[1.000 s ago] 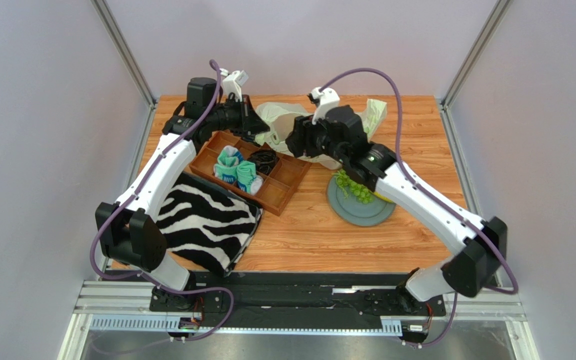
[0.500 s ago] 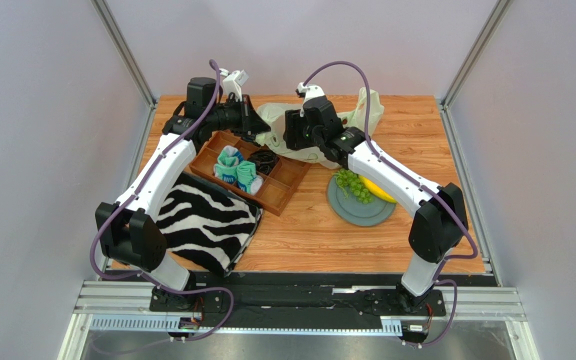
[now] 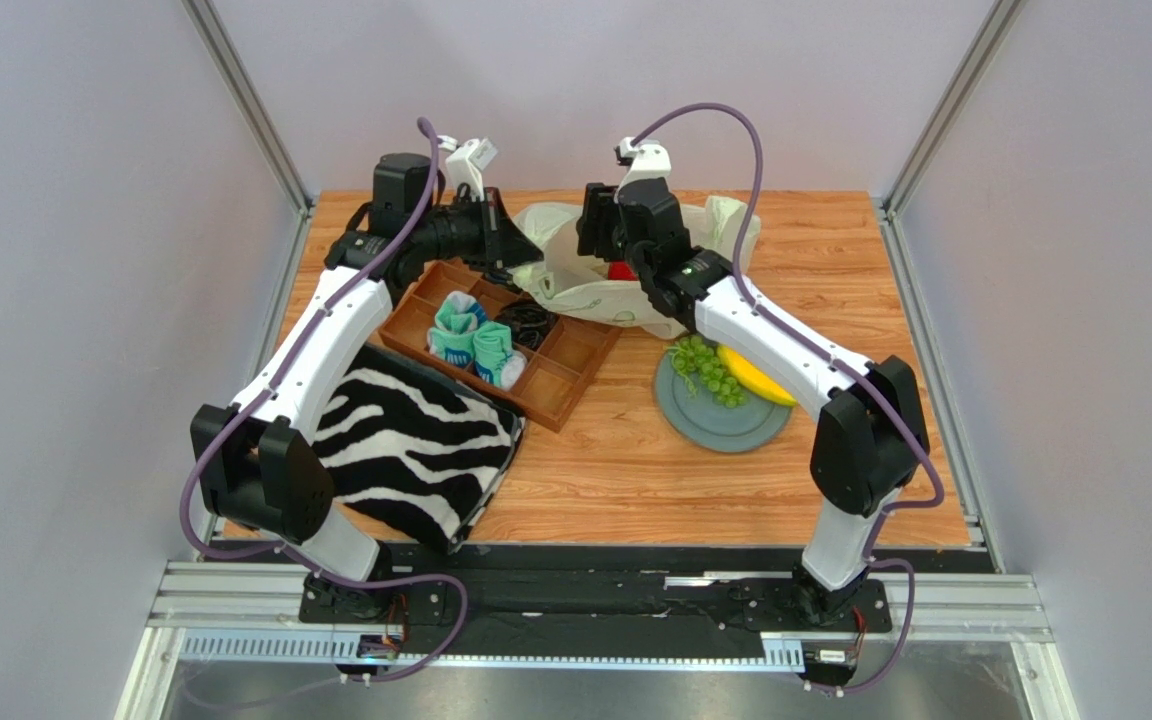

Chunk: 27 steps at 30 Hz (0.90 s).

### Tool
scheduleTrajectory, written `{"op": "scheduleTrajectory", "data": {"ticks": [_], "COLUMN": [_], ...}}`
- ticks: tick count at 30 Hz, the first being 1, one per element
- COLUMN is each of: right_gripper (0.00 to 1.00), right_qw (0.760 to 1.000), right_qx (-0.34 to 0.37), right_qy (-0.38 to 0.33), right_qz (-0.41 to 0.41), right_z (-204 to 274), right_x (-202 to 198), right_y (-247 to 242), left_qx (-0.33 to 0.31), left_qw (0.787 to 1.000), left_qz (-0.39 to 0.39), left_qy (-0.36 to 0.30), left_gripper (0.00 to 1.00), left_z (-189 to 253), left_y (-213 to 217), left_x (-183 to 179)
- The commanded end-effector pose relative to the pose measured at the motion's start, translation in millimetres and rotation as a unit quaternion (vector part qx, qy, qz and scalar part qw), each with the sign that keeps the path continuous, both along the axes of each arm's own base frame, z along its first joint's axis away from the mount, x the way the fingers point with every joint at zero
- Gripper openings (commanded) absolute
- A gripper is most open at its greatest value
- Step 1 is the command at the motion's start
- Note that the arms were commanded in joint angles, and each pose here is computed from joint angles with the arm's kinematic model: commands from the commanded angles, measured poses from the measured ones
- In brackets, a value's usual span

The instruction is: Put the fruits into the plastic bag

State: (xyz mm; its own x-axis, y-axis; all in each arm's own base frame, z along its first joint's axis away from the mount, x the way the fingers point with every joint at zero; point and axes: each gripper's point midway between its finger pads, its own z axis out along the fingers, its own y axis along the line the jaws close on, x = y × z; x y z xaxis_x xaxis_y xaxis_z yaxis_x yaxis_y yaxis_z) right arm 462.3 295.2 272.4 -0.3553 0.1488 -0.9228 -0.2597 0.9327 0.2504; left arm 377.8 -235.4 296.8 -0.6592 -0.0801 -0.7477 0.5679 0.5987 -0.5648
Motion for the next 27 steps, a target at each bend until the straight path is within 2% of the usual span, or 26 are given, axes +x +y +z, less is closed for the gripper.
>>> {"op": "scheduleTrajectory", "data": {"ticks": [1, 11, 18, 21, 25, 27], "right_gripper": [0.32, 0.33, 0.37, 0.45, 0.75, 0.80], "right_qw": [0.998, 0.984, 0.979, 0.980, 0.981, 0.981], "right_qx": [-0.019, -0.122, -0.130, -0.129, -0.124, -0.123], "right_qy": [-0.034, 0.009, 0.033, 0.036, 0.041, 0.042], "right_qz": [-0.054, -0.129, -0.151, -0.150, -0.145, -0.145], "right_z": [-9, -74, -95, -97, -98, -98], "right_x": [26, 40, 54, 57, 59, 60], "right_y": [-10, -42, -54, -54, -54, -55], "left_qx": [-0.015, -0.018, -0.021, -0.022, -0.022, -0.022], "left_qw": [1.000, 1.000, 1.000, 1.000, 1.000, 1.000], "left_qz": [-0.010, -0.008, -0.010, -0.009, -0.008, -0.008], "left_qy": [-0.021, -0.019, -0.013, -0.011, -0.009, -0.010], "left_gripper": [0.00, 0.00, 0.00, 0.00, 0.00, 0.00], "left_z": [14, 14, 10, 9, 8, 8], "left_y": [-3, -1, -2, -1, -1, -1], "left_x": [-2, -1, 1, 2, 2, 3]}}
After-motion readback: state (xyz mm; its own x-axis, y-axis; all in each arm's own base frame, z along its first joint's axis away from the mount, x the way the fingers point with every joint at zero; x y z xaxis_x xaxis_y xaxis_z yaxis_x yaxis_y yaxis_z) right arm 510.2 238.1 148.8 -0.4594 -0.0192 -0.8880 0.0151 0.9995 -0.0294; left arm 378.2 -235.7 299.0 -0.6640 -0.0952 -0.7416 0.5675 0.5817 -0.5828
